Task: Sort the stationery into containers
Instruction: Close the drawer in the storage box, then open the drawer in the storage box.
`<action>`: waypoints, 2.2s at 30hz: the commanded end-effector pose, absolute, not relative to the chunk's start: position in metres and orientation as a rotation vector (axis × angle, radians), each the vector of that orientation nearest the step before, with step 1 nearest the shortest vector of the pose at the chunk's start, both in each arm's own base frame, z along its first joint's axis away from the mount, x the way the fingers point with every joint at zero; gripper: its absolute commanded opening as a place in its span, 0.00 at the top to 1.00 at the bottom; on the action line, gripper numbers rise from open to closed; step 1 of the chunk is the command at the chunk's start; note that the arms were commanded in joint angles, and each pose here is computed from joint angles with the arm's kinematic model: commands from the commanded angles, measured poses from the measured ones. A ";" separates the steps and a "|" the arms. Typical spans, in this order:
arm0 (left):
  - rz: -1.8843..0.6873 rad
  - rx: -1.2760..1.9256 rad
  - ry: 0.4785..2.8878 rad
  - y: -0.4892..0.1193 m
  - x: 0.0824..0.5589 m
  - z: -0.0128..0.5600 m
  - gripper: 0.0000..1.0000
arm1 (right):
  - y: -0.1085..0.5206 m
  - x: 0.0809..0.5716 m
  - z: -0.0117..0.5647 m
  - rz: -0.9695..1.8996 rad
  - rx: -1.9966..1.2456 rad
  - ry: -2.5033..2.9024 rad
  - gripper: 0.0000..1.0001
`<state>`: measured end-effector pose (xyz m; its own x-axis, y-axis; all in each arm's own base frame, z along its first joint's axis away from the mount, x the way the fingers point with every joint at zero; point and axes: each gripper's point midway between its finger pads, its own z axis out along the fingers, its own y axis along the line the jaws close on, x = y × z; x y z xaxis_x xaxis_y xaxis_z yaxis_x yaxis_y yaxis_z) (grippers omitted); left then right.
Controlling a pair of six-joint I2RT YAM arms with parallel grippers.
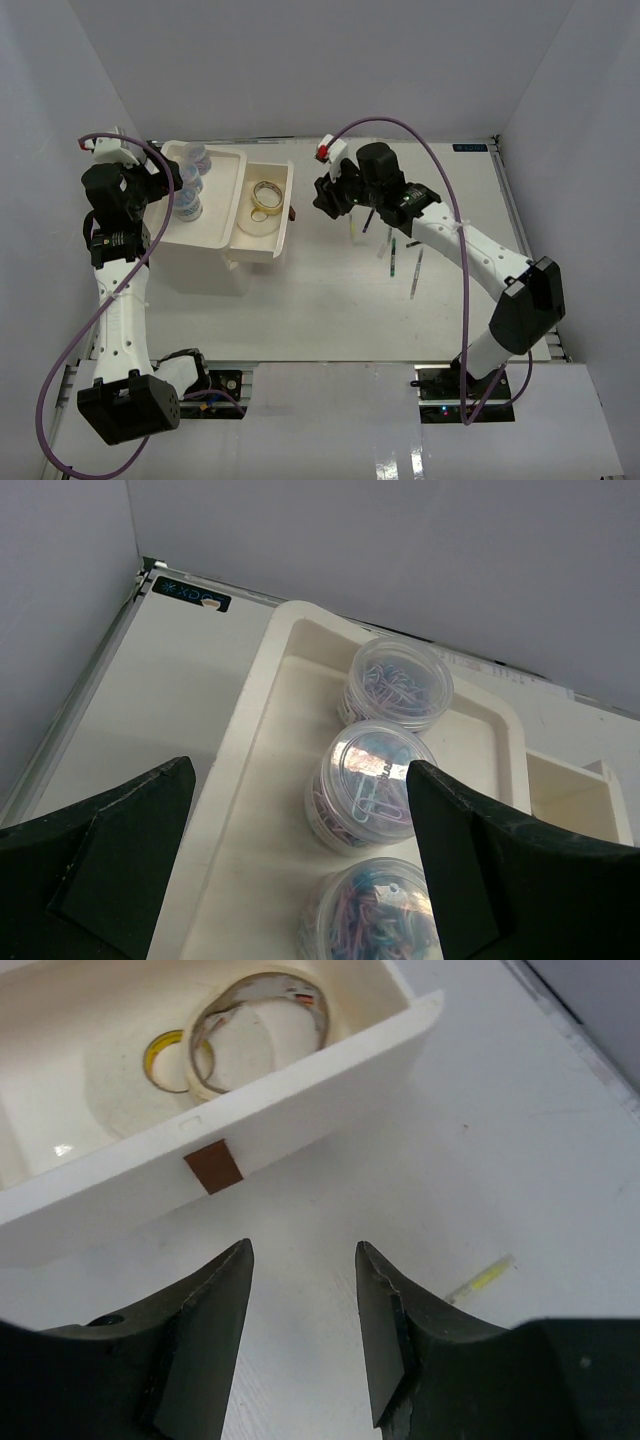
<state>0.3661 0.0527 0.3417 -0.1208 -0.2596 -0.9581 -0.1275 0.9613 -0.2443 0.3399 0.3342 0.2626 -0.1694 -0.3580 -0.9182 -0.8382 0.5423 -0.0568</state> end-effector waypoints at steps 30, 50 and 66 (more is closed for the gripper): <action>-0.257 -0.236 1.744 0.035 0.383 0.319 0.02 | 0.495 0.332 0.265 1.084 -1.398 1.290 0.47; -0.261 -0.256 1.725 0.036 0.380 0.324 0.02 | 0.515 0.335 0.275 1.048 -1.337 1.224 0.37; -0.254 -0.266 1.716 0.038 0.378 0.327 0.02 | 0.489 0.343 0.198 1.013 -1.380 1.410 0.35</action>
